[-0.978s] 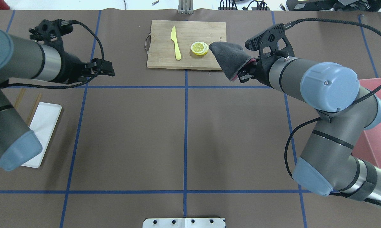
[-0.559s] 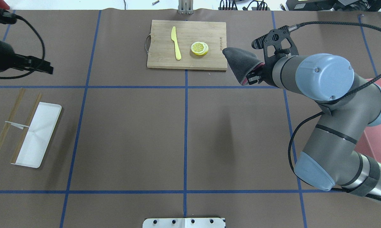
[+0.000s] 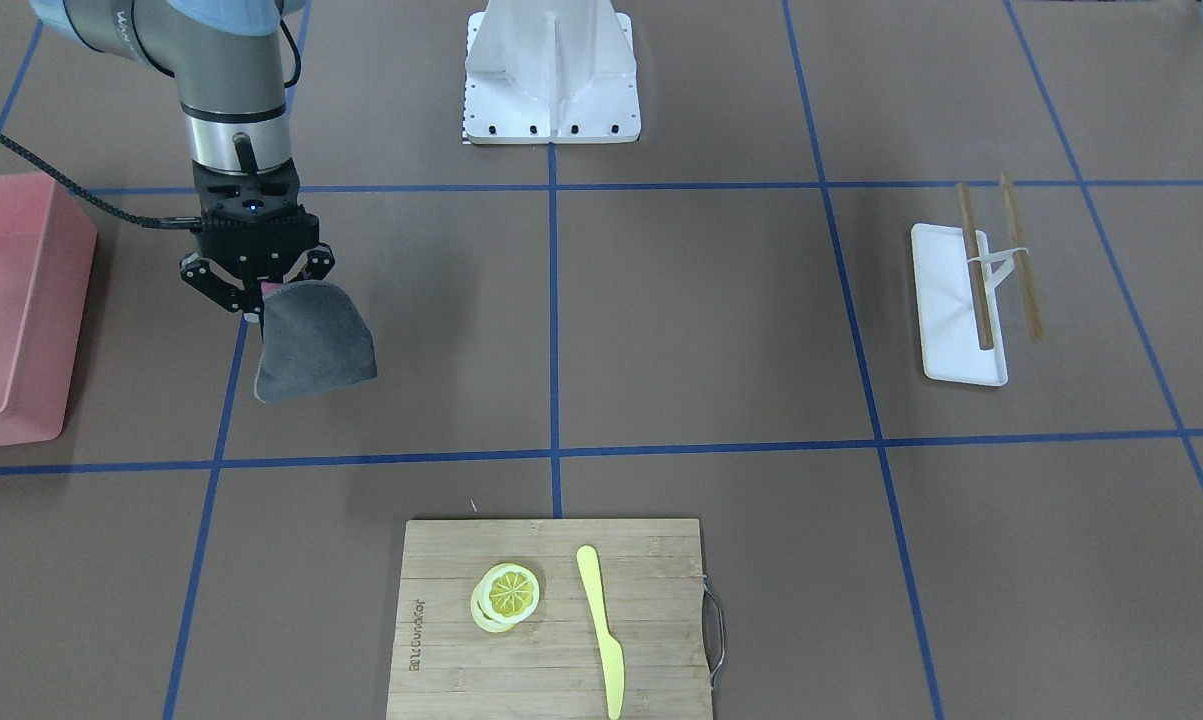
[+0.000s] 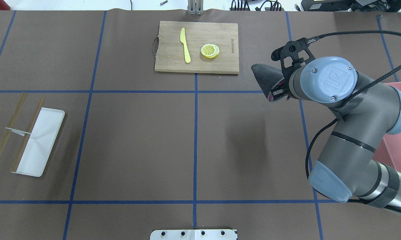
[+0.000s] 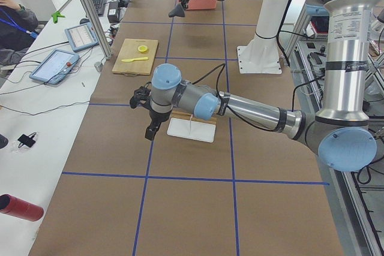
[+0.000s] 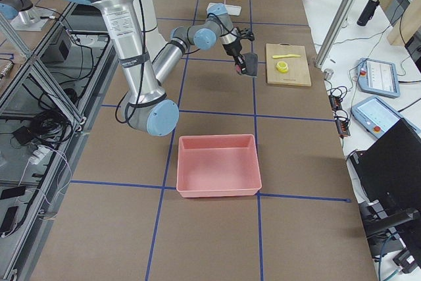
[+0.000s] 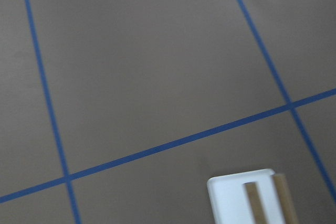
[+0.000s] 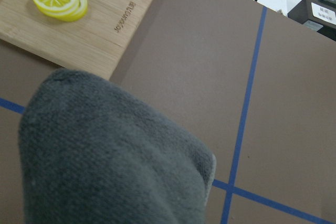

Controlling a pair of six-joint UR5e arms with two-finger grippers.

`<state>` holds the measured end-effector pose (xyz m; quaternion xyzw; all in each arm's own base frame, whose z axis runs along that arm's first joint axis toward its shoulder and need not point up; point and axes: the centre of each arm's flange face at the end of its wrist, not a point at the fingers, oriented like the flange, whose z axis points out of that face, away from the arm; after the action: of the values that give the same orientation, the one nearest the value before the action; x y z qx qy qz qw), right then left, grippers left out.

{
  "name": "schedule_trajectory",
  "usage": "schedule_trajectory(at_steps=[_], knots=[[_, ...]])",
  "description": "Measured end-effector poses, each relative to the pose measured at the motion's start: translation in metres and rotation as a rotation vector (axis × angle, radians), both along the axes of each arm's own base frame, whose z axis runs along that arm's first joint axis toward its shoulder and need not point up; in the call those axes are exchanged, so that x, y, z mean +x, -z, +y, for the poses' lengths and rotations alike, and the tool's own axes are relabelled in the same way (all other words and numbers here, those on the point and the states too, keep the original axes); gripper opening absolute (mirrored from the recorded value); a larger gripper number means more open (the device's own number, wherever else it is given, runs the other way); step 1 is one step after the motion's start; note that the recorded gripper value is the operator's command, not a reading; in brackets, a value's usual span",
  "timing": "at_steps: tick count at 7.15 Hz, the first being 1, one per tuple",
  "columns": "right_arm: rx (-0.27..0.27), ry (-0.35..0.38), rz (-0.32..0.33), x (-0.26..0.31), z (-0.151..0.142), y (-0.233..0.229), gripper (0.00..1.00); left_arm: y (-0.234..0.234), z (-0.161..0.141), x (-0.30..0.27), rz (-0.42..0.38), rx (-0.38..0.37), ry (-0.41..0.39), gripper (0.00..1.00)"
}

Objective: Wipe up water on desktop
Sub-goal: 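Lower the cloth to the table and drag it toward center with the right gripper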

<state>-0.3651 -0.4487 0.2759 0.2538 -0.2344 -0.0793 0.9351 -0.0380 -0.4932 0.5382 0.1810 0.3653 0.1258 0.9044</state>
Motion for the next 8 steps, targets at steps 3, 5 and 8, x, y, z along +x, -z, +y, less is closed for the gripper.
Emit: schedule_trajectory(at_steps=[3,5,8], knots=[[-0.092,0.062,0.129,-0.025,0.025,-0.019,0.00,-0.079,0.034,-0.059,-0.019,-0.036,-0.014,0.98],[-0.173,0.126,0.273,-0.045,0.055,-0.038,0.00,-0.090,0.038,-0.066,-0.019,-0.046,-0.003,0.98],[-0.244,0.192,0.502,-0.073,0.083,-0.085,0.00,-0.093,0.040,-0.067,-0.019,-0.054,-0.001,0.98]])
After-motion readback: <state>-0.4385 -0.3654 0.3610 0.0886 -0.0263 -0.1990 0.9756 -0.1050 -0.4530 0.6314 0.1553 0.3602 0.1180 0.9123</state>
